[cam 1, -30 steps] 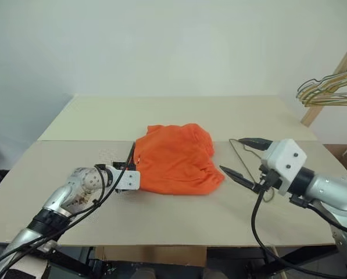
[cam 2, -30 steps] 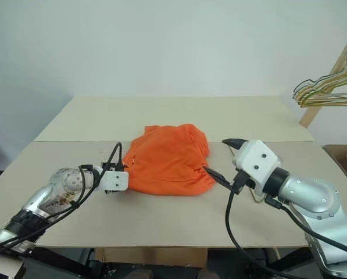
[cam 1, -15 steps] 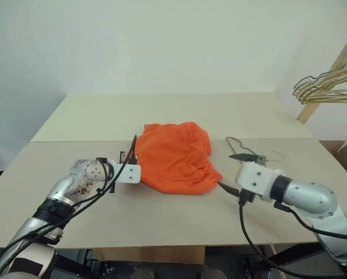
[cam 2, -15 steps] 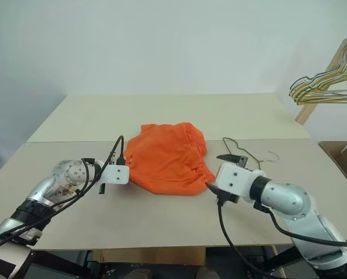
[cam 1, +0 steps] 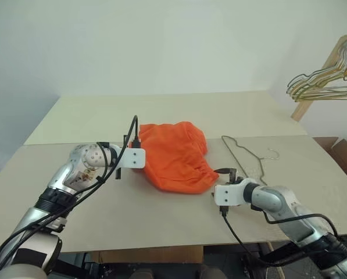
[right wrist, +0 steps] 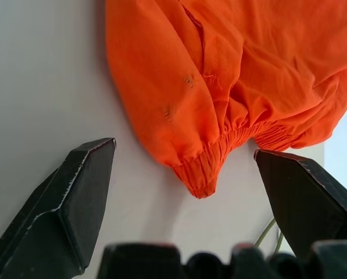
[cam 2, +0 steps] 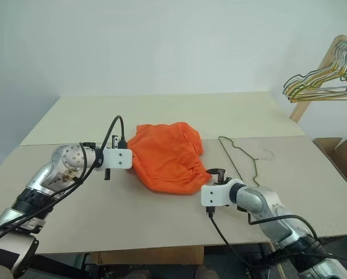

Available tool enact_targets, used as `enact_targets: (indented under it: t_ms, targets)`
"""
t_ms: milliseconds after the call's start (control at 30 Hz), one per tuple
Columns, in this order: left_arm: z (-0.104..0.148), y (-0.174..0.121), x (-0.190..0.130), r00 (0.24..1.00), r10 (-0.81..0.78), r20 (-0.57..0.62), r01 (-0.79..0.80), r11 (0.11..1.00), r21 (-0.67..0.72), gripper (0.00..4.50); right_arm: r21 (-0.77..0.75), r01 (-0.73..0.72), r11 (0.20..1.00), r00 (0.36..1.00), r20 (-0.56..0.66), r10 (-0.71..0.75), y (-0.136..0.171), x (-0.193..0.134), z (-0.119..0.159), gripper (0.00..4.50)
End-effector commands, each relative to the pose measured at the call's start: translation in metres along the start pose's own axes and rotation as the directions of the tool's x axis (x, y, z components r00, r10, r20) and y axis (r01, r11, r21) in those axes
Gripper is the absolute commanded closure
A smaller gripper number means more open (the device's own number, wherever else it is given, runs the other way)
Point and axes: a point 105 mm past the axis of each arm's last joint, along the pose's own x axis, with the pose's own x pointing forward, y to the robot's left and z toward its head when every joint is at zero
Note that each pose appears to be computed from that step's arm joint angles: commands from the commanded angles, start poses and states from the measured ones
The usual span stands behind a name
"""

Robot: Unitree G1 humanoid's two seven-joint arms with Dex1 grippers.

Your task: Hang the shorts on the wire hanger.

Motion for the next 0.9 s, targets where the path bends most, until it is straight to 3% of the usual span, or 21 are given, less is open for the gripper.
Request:
enact_targets:
  t_ms: [33,133,233,567,633,733,900]
  targets:
    - [0.005,0.017,-0.014,0.998,0.067,0.019,-0.067,0.998,0.001,4.47,-0.045,0.006,0.999,1.0,0.003,-0.006,0.0,0.013,-0.003,0.0]
    - [0.0,0.016,-0.019,0.997,0.08,0.007,-0.08,0.996,-0.027,4.47,-0.046,-0.005,0.999,1.0,-0.012,0.004,0.004,0.026,-0.011,0.0]
    - [-0.003,0.012,-0.021,0.997,0.079,0.003,-0.079,0.995,-0.056,4.5,-0.045,-0.035,0.998,0.999,-0.008,0.035,0.008,0.033,-0.014,0.54]
    - [-0.01,-0.014,-0.031,0.999,0.051,-0.011,-0.051,0.993,-0.11,4.5,-0.039,-0.002,0.999,0.999,0.042,0.004,-0.004,0.034,-0.006,4.15]
    - [-0.01,-0.021,-0.033,0.999,0.032,-0.006,-0.032,0.993,-0.116,4.5,-0.039,0.01,0.999,0.999,0.053,-0.008,-0.008,0.029,-0.005,4.41]
    - [-0.01,-0.03,-0.037,1.0,-0.007,0.005,0.007,0.991,-0.13,4.5,-0.044,0.031,0.999,0.997,0.068,-0.028,-0.014,0.023,-0.002,4.41]
    - [-0.008,-0.081,-0.084,0.956,-0.275,0.101,0.288,0.945,-0.153,4.5,-0.028,-0.011,1.0,0.971,0.237,0.017,-0.024,-0.032,0.031,4.41]
